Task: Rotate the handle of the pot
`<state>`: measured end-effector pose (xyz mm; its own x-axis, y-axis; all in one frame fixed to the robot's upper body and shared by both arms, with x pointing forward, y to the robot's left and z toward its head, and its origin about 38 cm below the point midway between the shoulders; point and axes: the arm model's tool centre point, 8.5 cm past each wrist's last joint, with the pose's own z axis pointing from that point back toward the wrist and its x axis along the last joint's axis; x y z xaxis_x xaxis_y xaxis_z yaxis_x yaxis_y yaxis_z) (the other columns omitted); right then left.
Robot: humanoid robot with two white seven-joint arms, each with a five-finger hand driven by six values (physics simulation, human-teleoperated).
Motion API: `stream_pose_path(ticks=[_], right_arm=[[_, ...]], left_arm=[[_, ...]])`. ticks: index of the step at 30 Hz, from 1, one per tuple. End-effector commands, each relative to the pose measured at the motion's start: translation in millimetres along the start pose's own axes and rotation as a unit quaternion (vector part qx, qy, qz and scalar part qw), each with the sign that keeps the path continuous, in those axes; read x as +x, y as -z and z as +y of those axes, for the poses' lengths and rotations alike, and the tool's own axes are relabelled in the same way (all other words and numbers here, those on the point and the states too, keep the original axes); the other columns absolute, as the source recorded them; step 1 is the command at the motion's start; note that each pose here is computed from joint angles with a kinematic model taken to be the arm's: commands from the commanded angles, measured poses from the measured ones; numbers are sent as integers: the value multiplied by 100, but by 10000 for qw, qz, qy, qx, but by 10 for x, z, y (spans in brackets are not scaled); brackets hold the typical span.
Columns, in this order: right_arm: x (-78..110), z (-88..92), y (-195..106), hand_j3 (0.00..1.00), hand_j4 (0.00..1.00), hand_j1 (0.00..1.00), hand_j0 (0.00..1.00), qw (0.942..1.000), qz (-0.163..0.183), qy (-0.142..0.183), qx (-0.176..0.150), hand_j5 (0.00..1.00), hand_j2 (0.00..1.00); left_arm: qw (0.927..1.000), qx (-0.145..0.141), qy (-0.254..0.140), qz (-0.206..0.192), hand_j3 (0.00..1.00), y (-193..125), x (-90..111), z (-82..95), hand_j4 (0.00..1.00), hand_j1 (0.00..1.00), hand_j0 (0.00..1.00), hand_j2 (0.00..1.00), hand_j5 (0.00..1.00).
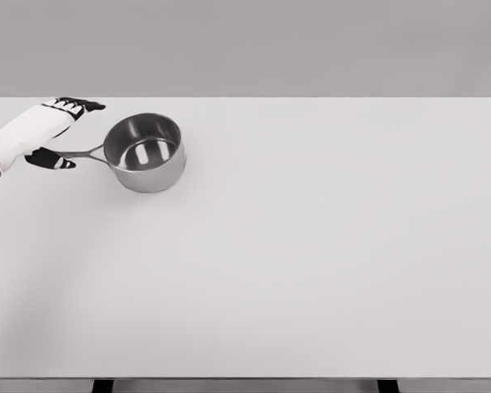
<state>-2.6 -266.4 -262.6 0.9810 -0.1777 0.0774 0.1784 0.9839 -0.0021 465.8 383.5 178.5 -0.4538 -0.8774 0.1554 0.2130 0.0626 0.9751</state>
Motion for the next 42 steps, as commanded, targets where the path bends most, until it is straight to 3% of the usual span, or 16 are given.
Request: stream_pose_path(ticks=[1, 29, 42], right_arm=[[0, 0, 0, 100, 100, 100, 100, 10000, 0, 1, 1, 100, 100], [-9, -2, -1, 100, 100, 100, 100, 10000, 7, 2, -1, 100, 100], [-10, -2, -1, 100, 100, 100, 100, 10000, 7, 2, -1, 100, 100]], left_arm=[[10000, 4, -18, 47, 100, -11, -31, -4, 100, 100, 100, 100, 100], [9990, -42, 135, 430, 100, -67, -286, 52, 100, 100, 100, 100, 100], [9989, -4, 125, 452, 100, 27, -282, 60, 100, 100, 100, 100, 100]])
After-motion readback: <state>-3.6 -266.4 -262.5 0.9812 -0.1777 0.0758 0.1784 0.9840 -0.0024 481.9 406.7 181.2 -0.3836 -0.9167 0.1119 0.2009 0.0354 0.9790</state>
